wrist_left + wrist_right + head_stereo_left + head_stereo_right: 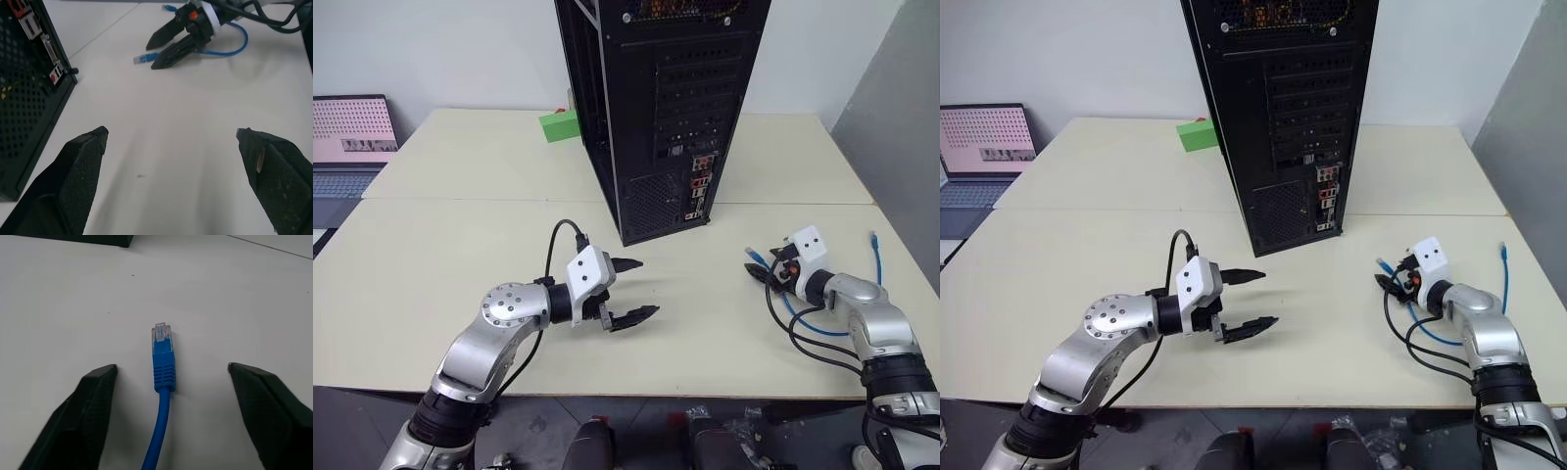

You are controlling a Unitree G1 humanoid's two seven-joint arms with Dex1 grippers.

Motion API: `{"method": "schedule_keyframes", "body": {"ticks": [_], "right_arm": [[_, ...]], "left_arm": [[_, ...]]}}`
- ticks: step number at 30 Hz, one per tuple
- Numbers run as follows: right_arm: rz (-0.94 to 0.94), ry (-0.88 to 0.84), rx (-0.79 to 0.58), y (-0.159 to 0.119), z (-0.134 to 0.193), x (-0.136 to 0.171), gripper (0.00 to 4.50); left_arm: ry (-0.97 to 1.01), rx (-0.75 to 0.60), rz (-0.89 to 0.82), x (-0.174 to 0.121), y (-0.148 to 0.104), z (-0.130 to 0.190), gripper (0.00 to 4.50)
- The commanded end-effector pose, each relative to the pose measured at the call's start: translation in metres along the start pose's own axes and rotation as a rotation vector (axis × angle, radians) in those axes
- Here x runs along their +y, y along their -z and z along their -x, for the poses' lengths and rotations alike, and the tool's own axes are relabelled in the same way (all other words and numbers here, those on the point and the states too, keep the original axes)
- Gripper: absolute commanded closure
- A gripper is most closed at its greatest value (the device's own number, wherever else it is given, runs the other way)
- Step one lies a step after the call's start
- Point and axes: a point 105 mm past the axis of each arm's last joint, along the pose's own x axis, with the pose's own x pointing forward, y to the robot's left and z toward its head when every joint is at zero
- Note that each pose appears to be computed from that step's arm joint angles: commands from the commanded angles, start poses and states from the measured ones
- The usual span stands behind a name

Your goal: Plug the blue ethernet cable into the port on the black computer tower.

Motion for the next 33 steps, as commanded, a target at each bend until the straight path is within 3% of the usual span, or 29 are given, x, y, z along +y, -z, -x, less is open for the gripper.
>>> {"method": "schedule_keyframes", "body": {"ticks": [1,13,25,33], "right_arm": [[0.019,0.0,0.001,0.0,0.004,-0.004,1.84],[0.176,-0.109,0.021,0.0,0.014,0.012,4.35],[0.416,-0.582,-0.075,-0.056,0.038,0.109,4.41],[0.448,-0.708,-0.089,-0.066,0.043,0.145,4.41]], "left_arm": [[0.031,-0.023,-0.049,0.0,-0.007,-0.005,0.0],[0.037,0.005,-0.093,0.007,0.003,-0.007,0.0],[0.13,0.042,-0.173,0.013,0.013,-0.013,0.0],[0.198,0.012,-0.186,0.009,0.009,-0.031,0.0]]}}
